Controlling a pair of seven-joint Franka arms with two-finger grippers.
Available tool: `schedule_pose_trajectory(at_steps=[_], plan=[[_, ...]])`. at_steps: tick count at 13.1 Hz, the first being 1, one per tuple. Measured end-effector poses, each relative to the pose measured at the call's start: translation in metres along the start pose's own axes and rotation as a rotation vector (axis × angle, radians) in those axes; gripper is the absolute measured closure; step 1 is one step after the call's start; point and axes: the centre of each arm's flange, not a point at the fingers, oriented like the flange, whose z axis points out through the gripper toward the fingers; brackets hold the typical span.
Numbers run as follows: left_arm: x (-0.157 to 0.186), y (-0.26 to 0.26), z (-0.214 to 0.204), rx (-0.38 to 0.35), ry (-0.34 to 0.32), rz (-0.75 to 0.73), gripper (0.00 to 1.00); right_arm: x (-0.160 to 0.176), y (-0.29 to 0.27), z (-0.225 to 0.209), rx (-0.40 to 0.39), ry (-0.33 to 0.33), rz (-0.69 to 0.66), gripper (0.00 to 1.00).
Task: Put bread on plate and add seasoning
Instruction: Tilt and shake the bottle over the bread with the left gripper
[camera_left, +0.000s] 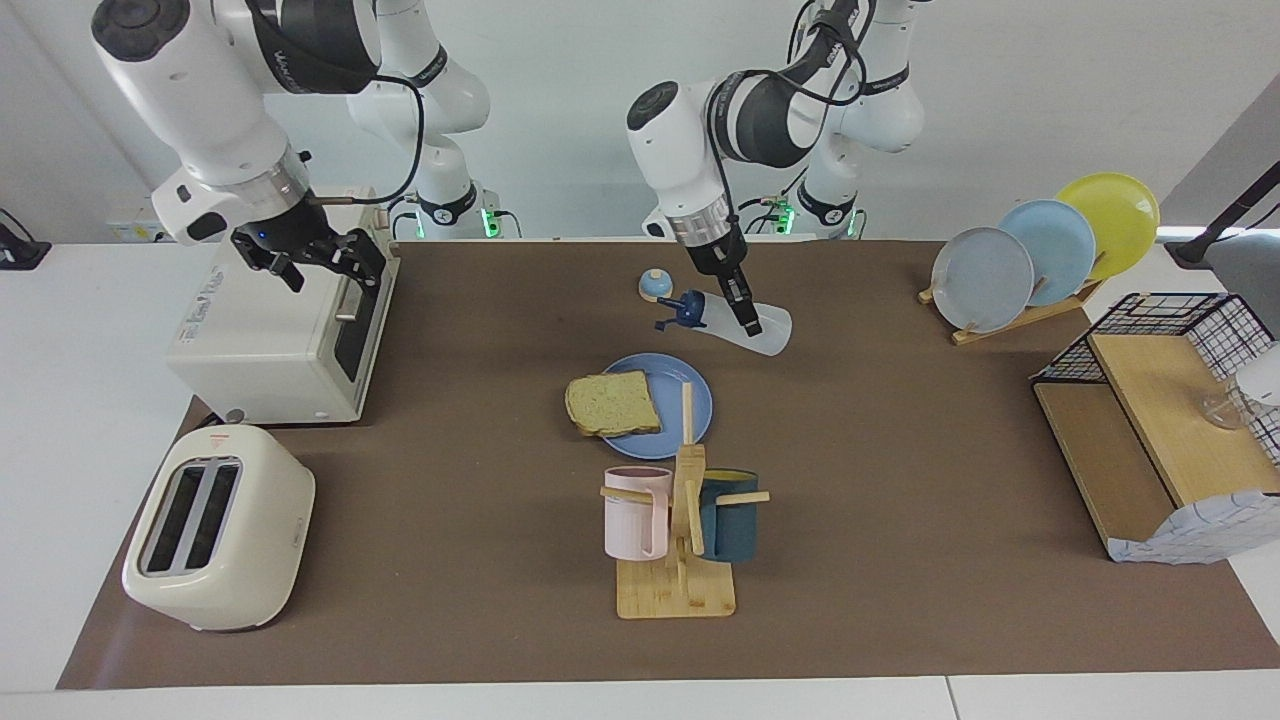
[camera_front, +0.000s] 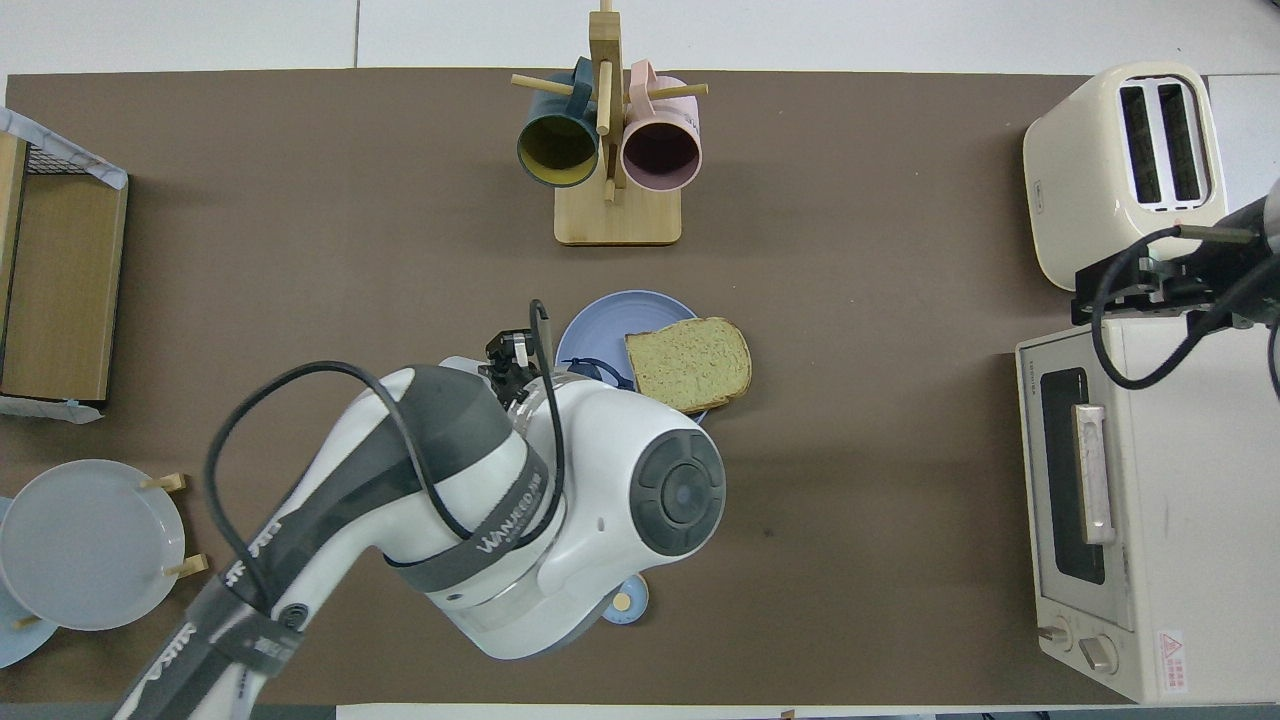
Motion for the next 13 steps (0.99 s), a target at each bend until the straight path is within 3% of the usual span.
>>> schedule_pose_trajectory(at_steps=[6, 11, 13], plan=[[0.073, 0.013, 0.028, 0.056, -0.315, 0.07, 0.54, -0.003, 0.03, 0.014, -0.012, 0.016, -0.046, 0.0], [0.07, 0.004, 0.036, 0.096, -0.434, 0.063, 0.54, -0.002, 0.037, 0.018, -0.011, 0.007, -0.058, 0.0], [0.081, 0.008, 0.053, 0.123, -0.535, 0.087, 0.54, -0.002, 0.037, 0.02, -0.012, 0.004, -0.057, 0.0]])
